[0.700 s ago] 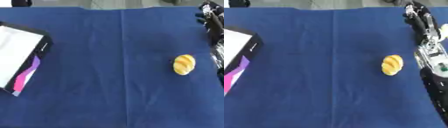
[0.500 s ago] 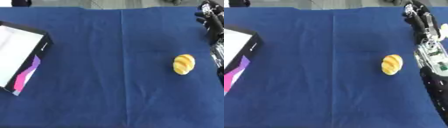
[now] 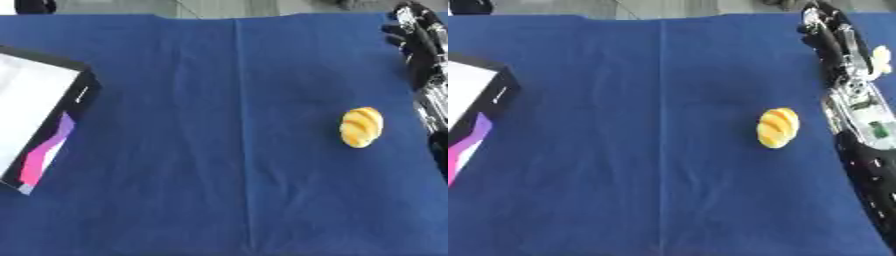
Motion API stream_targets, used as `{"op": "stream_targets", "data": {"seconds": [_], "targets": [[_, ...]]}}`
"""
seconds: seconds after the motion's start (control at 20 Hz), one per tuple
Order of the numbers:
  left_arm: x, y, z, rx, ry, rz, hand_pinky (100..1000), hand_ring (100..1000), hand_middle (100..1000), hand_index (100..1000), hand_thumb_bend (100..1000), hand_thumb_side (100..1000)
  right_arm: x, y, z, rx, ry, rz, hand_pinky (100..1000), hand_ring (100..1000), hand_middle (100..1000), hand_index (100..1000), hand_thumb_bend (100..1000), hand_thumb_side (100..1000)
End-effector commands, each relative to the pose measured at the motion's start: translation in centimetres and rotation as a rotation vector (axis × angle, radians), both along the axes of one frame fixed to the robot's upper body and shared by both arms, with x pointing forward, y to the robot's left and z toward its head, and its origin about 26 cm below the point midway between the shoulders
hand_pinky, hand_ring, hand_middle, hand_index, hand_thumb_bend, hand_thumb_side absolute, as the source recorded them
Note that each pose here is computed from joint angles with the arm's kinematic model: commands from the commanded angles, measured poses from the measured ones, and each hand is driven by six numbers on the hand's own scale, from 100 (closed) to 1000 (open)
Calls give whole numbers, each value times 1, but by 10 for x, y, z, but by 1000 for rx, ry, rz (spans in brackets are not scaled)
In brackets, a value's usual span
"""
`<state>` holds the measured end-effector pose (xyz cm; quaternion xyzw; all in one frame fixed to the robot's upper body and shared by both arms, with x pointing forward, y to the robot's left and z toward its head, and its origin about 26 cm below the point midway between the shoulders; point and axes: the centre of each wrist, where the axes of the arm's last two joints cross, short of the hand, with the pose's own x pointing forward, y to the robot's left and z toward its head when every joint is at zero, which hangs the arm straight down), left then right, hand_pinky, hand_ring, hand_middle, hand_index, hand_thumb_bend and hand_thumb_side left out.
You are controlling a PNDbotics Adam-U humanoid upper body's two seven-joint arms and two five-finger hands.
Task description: Pick up the objects with one hand, pass them to the other hand, and then place them into the box on the other side of the table.
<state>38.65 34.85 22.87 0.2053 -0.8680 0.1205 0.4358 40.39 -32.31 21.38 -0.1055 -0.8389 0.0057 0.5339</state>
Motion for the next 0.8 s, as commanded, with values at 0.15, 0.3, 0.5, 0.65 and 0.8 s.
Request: {"op": "stream_targets", "data": {"seconds": [0.15,0.3,0.5,0.65,0.8], "targets": [[-8,5,16,45,-37,9,855,791,810,846,599,688,-8,-24,38,-185,18,19,882,809,782,925,100,523],[-10,5,17,55,-36,10,855,792,810,846,599,687,-13,-38,59,-346,70,-2,887,823,791,920,100,482],[-11,5,17,67,-32,12,855,791,809,844,599,687,-15,-63,83,-526,157,-123,889,834,804,920,100,442],[-12,5,17,72,-32,9,854,791,809,843,599,687,-11,-81,93,-588,219,-243,891,848,821,925,142,424],[-12,3,17,76,-31,5,851,791,809,843,599,686,-5,-92,94,-667,293,-337,890,864,838,931,244,376]]}}
